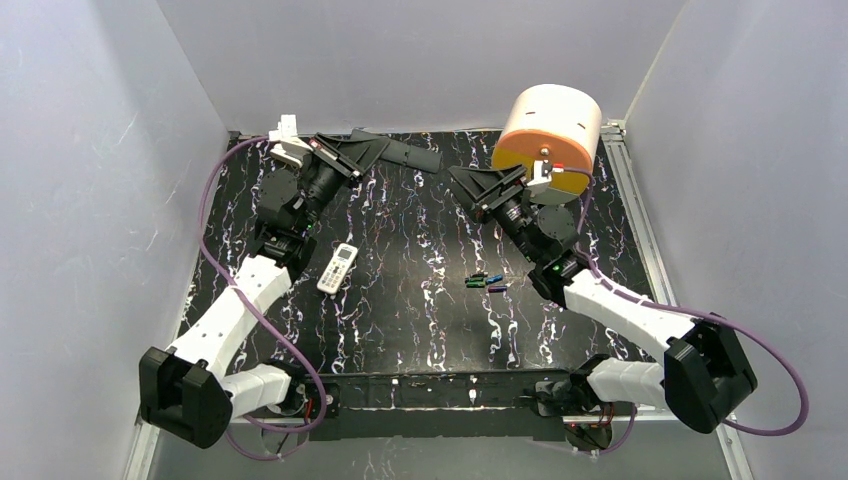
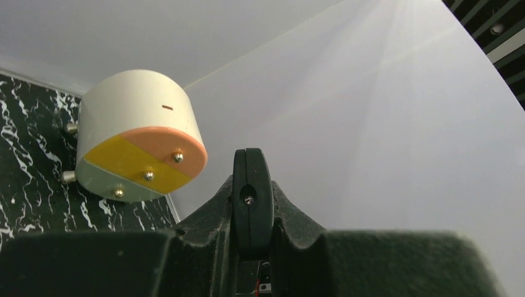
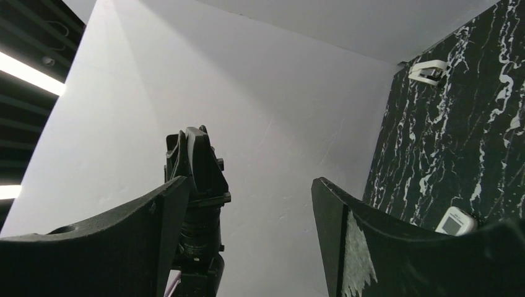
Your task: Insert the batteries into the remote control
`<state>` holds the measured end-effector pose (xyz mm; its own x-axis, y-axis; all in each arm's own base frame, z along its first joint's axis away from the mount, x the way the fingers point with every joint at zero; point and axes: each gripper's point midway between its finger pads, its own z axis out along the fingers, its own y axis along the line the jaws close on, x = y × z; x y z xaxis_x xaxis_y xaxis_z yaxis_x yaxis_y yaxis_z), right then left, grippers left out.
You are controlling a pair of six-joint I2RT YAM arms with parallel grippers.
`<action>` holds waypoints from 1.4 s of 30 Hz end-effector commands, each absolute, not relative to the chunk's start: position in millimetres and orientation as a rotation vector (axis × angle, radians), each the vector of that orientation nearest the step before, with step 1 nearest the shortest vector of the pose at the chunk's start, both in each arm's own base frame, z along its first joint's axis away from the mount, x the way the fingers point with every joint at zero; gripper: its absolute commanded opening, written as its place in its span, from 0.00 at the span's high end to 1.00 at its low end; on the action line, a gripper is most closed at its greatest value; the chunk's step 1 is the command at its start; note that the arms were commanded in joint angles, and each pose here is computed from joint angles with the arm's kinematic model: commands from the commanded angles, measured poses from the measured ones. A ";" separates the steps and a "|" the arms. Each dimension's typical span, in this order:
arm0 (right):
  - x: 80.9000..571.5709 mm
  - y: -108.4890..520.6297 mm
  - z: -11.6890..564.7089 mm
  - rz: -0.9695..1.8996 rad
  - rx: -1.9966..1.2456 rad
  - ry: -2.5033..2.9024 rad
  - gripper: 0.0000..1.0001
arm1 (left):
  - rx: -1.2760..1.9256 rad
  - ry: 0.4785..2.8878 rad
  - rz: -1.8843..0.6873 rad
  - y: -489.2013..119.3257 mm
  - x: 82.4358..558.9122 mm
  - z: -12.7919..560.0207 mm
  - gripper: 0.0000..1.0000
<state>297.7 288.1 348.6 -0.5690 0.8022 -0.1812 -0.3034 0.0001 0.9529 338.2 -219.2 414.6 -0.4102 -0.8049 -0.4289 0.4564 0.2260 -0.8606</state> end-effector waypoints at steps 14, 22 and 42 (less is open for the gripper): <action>288.1 300.7 337.4 1.618 0.231 1.564 0.18 | -0.158 1.647 -1.517 -236.1 318.3 387.6 1.00; 283.2 319.2 350.1 1.662 0.090 1.589 0.12 | -0.098 1.660 -1.523 -238.5 312.5 389.5 1.00; 253.9 324.7 344.9 1.931 -0.032 1.444 0.55 | -0.221 1.567 -1.615 -208.7 319.4 425.9 1.00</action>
